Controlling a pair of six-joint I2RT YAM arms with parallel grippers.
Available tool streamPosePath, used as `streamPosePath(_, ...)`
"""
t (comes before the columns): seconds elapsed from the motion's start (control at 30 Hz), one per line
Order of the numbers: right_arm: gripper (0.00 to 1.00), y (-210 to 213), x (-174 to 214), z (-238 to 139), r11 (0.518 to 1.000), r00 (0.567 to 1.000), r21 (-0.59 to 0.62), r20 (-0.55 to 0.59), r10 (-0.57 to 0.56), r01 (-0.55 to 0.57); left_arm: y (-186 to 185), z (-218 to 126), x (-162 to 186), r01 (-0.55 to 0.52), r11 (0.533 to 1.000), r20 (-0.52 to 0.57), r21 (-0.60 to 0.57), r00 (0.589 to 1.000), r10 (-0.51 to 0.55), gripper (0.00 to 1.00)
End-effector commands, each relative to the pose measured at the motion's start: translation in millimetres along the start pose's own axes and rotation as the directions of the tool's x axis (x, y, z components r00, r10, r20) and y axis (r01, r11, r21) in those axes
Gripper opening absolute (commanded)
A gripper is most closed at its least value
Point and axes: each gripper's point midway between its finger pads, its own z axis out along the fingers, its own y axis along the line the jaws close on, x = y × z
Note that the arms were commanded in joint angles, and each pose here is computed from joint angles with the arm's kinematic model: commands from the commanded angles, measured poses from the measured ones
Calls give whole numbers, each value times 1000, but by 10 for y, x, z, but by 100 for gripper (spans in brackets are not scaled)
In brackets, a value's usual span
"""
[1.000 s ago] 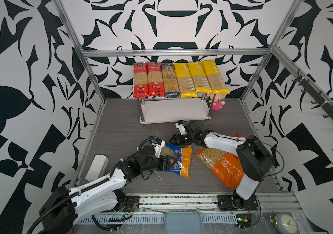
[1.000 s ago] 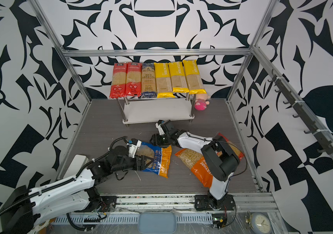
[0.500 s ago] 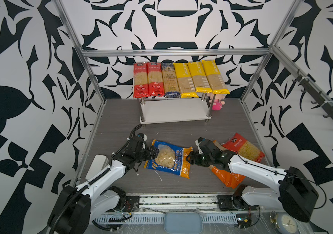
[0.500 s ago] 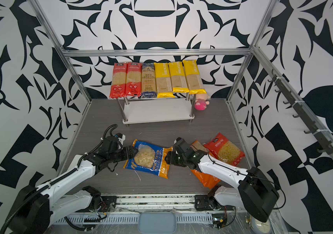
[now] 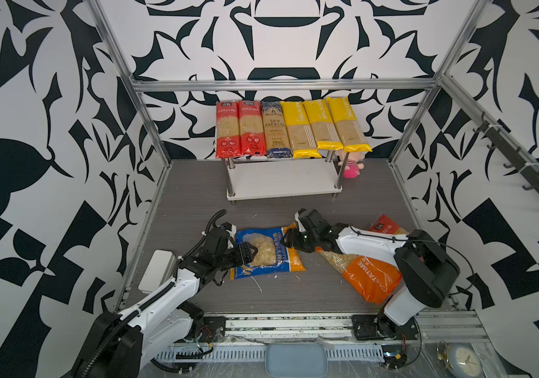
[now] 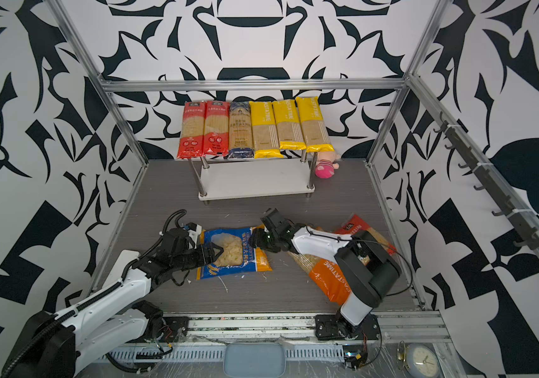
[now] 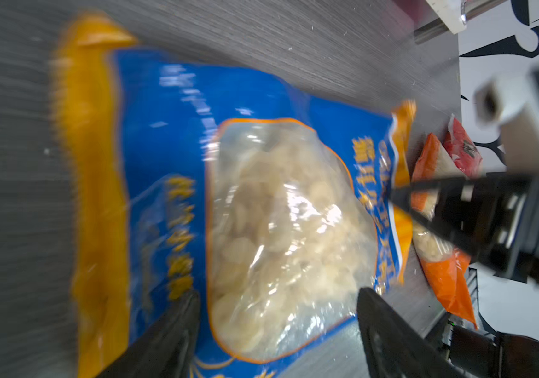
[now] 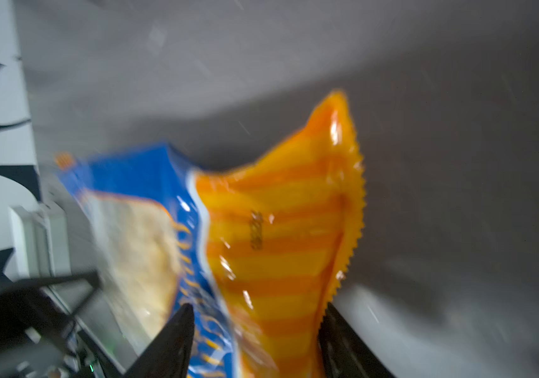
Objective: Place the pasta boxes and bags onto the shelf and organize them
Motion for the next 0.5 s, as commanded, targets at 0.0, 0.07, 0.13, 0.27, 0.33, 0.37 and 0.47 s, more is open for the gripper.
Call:
streamPosePath(0.0, 63, 480, -496, 69, 988, 989, -92, 95, -113, 122, -70, 29, 173, 70, 997, -56, 43, 996, -67, 79)
streamPosePath(0.07, 62, 572, -585, 210, 986, 989, -106, 82, -124, 132, -217, 53, 257, 61, 996, -66, 70, 996, -56, 79)
streamPosePath(0.13, 62, 626, -625, 290, 983, 989, -119, 75, -130, 139, -427, 61, 347, 30, 994, -73, 101, 997, -23, 79)
streamPosePath(0.27, 65, 538, -637, 220, 986, 985, -57, 79, -154, 159, -741, -8, 468, -16, 988, -97, 155, 995, 31, 79)
streamPosePath(0.33, 68, 407, -631, 98, 985, 981, 21, 88, -172, 171, -735, -84, 448, -42, 991, -96, 128, 994, 54, 79)
streamPosePath(0.37, 69, 336, -618, 24, 983, 979, 60, 94, -179, 173, -712, -124, 410, -77, 991, -78, 106, 993, 85, 80)
streamPosePath(0.47, 71, 51, -522, -234, 974, 977, 169, 123, -173, 151, -596, -239, 211, -154, 988, -29, 27, 987, 155, 82)
